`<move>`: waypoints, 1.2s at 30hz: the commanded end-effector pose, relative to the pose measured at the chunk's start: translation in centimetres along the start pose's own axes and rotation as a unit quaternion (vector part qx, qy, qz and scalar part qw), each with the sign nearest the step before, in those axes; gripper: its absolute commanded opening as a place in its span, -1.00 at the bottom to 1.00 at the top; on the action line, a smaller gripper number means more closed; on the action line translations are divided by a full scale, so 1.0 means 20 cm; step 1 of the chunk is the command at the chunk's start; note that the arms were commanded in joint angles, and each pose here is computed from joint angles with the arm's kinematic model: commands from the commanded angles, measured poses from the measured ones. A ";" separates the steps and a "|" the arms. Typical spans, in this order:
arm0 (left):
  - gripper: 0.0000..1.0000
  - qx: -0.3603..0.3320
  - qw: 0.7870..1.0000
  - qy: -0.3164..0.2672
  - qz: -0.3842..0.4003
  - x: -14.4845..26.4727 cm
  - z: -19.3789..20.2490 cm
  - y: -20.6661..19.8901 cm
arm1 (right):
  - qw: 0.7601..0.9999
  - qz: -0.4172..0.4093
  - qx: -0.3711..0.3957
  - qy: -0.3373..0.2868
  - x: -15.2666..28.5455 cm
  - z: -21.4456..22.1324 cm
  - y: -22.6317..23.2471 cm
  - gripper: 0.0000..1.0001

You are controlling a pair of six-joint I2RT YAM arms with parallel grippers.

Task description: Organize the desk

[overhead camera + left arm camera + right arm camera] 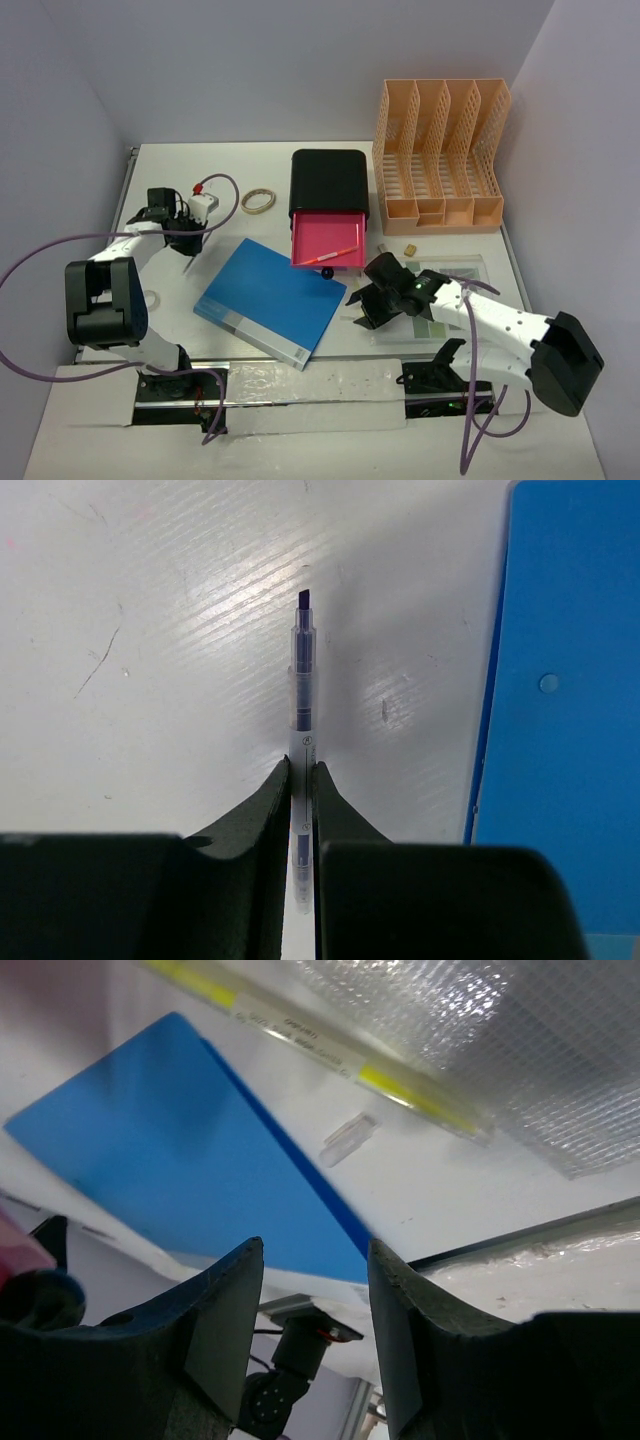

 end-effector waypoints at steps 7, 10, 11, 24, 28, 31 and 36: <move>-1.00 -0.013 0.999 -0.039 -0.005 0.07 -0.03 0.04 | 1.000 0.009 -0.018 -0.002 -0.08 -0.03 0.05 -0.01; -1.00 -0.012 0.999 -0.035 -0.002 0.06 -0.02 0.04 | 1.000 0.018 -0.010 0.023 -0.12 0.00 0.07 -0.03; -0.99 -0.012 0.999 -0.035 -0.001 0.06 -0.02 0.04 | 0.999 0.023 -0.009 0.024 -0.13 0.00 0.07 -0.03; -1.00 -0.020 0.999 -0.037 0.000 0.05 0.00 0.04 | 0.998 0.061 -0.014 0.001 -0.22 -0.02 0.05 -0.03; -1.00 -0.022 0.999 -0.038 -0.009 0.06 0.00 0.06 | 0.997 0.072 -0.022 0.004 -0.27 -0.03 0.02 -0.03; -1.00 -0.020 0.999 -0.038 -0.008 0.06 0.00 0.06 | 0.997 0.075 -0.022 0.004 -0.28 -0.02 0.02 -0.03; -0.99 -0.017 0.999 -0.040 -0.006 0.07 0.01 0.07 | 0.996 0.084 -0.017 -0.011 -0.28 -0.04 0.01 -0.04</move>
Point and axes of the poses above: each gripper's point midway between its finger pads, its own x axis back along the fingers, its own y axis along the line the jaws close on, z = x × y, the point moved 7 cm from there along x, back along the fingers, and after that the axes turned 7 degrees about -x, right-handed, at the moved point
